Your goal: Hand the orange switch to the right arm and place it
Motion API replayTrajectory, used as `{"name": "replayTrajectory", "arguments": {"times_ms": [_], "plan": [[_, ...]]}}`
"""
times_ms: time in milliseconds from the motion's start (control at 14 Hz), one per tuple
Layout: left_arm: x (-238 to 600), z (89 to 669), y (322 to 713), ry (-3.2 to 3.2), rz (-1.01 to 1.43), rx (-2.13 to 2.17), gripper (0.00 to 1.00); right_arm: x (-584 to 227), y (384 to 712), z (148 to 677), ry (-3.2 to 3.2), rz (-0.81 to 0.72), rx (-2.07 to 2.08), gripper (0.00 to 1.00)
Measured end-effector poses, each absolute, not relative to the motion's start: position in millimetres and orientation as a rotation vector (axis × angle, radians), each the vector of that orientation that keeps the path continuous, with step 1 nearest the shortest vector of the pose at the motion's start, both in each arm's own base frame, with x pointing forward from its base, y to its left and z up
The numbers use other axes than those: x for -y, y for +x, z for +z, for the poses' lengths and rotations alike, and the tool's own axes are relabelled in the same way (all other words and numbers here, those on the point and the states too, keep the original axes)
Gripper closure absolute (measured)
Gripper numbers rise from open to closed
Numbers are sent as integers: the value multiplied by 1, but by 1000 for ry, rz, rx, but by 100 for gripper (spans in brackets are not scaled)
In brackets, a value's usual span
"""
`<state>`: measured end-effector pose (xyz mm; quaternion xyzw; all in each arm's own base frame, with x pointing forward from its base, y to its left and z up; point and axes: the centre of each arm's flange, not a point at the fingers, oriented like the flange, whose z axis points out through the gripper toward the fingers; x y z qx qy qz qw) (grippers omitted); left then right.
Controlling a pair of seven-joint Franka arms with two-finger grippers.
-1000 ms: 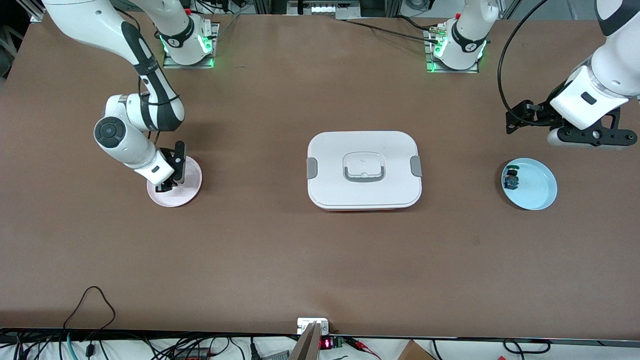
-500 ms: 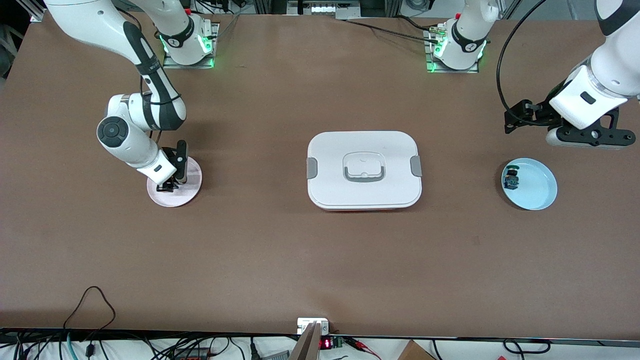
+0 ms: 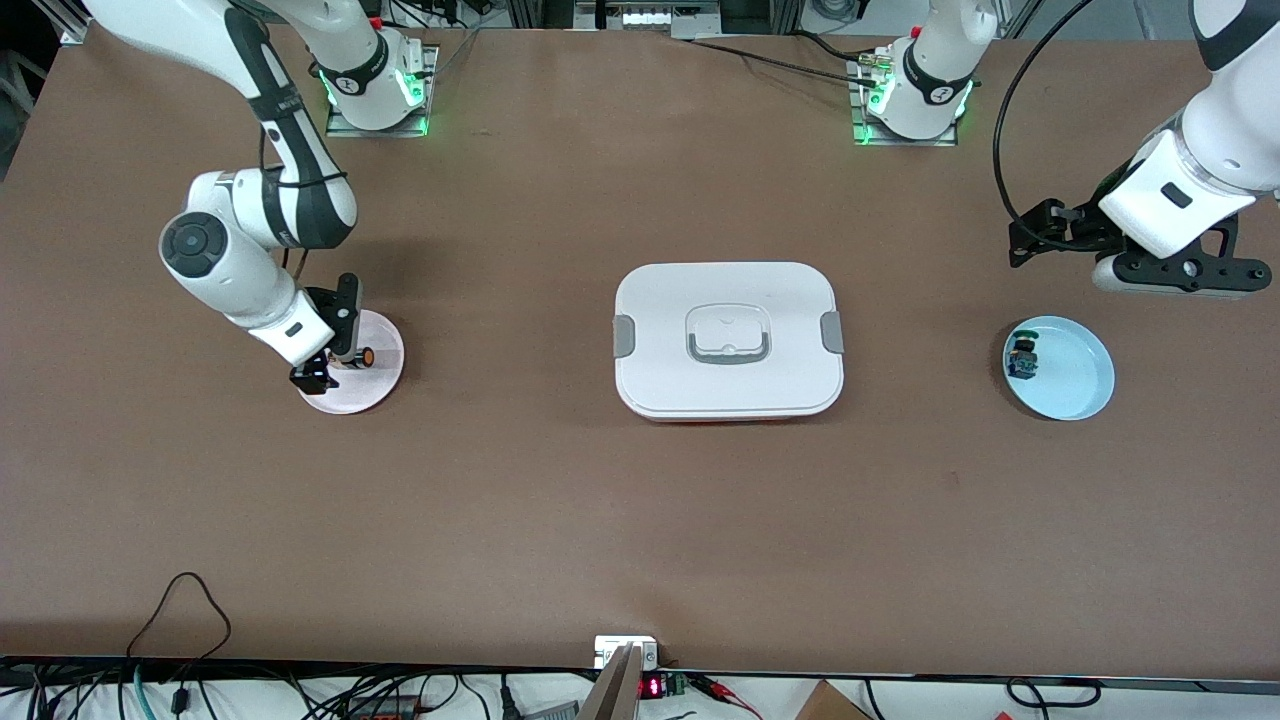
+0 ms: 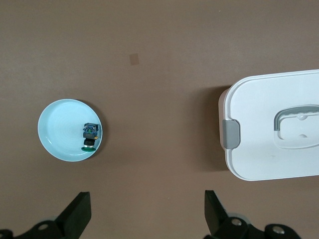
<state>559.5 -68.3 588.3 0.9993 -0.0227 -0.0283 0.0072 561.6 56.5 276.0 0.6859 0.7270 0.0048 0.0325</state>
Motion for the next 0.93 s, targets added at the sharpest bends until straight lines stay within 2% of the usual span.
{"name": "replayTrajectory", "arguments": {"times_ms": [571, 929], "plan": [[64, 588, 560, 3125, -89, 58, 0, -69, 602, 395, 2291, 108, -2189, 0], [65, 587, 561, 3125, -92, 61, 0, -73, 618, 443, 2571, 183, -1861, 0]]}}
